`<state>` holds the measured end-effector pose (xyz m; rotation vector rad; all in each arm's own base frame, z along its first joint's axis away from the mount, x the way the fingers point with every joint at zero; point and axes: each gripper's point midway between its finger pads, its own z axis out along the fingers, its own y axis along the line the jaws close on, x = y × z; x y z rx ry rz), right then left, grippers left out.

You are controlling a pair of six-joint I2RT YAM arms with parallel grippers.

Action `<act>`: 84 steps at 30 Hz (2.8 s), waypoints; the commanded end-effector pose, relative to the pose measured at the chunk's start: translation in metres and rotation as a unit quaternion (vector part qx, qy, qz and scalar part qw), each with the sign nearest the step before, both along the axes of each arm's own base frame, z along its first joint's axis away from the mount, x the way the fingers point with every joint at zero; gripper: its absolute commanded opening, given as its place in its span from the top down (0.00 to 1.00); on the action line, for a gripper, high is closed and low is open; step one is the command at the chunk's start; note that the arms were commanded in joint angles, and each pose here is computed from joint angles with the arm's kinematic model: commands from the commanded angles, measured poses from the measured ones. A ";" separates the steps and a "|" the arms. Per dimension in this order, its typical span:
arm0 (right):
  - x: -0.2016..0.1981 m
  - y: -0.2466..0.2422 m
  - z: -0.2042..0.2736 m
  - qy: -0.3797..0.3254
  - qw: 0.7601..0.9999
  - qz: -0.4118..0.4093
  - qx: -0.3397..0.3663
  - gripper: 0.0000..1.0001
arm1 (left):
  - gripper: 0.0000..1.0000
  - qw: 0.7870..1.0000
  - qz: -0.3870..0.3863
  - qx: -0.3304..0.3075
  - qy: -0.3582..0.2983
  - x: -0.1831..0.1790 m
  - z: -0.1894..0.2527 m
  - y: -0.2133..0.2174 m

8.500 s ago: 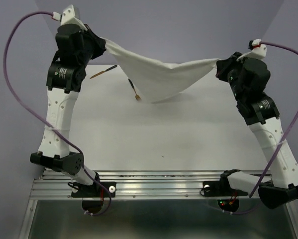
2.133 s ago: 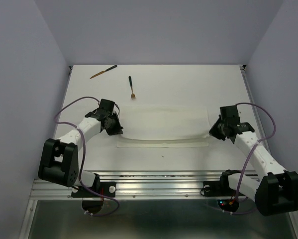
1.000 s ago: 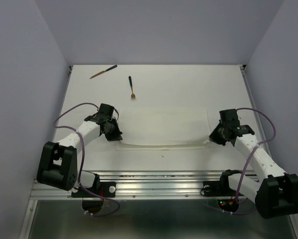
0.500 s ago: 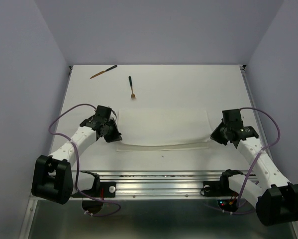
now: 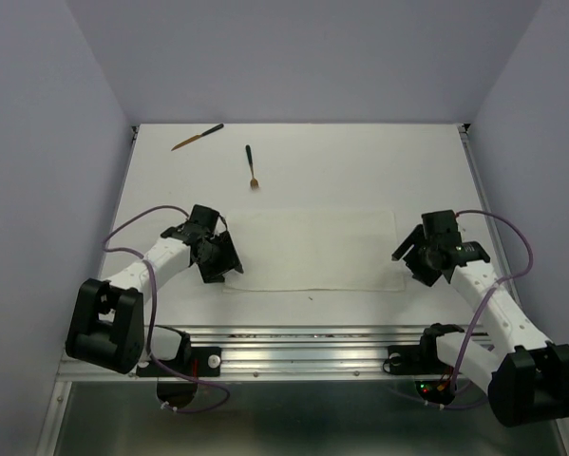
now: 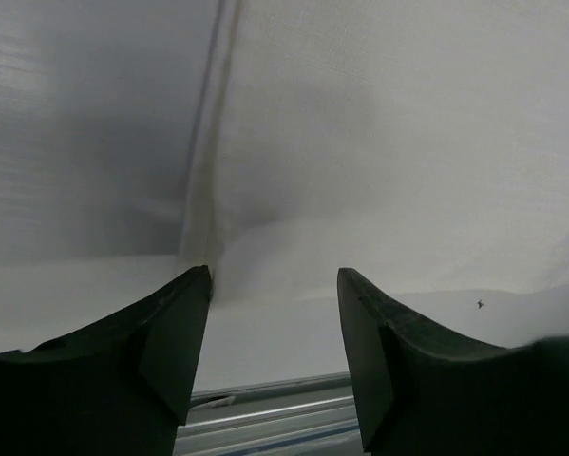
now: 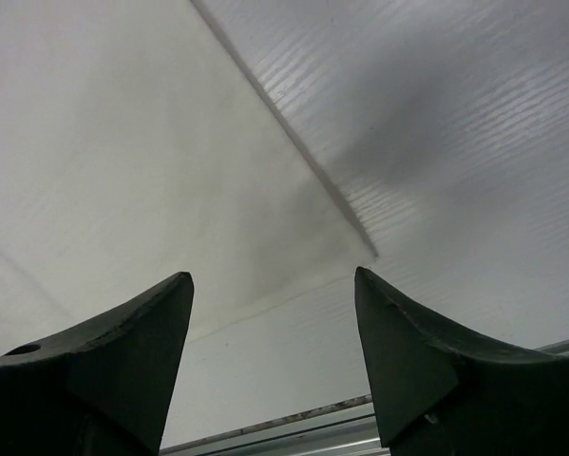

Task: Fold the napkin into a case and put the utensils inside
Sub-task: Fold and flatten the napkin at the center of the board, then fold the rectangle-folded napkin at the center of the board.

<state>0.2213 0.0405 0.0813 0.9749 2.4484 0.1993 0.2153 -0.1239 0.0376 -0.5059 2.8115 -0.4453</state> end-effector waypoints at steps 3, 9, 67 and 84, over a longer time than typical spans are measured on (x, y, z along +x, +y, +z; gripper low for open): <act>0.037 -0.015 0.038 -0.070 0.996 0.002 -0.050 0.24 | 0.14 0.998 -0.012 0.017 -0.065 0.033 0.044 0.000; 0.086 0.011 0.054 -0.121 0.991 0.054 -0.008 0.47 | 0.22 0.992 -0.011 0.020 -0.123 0.088 0.072 -0.011; 0.214 -0.014 -0.031 -0.063 0.984 0.083 -0.147 0.92 | 0.51 0.990 0.028 0.103 -0.091 0.202 -0.014 -0.001; 0.204 -0.017 -0.066 -0.015 0.983 0.092 -0.156 0.96 | 0.50 0.986 0.037 0.138 -0.083 0.199 -0.012 0.016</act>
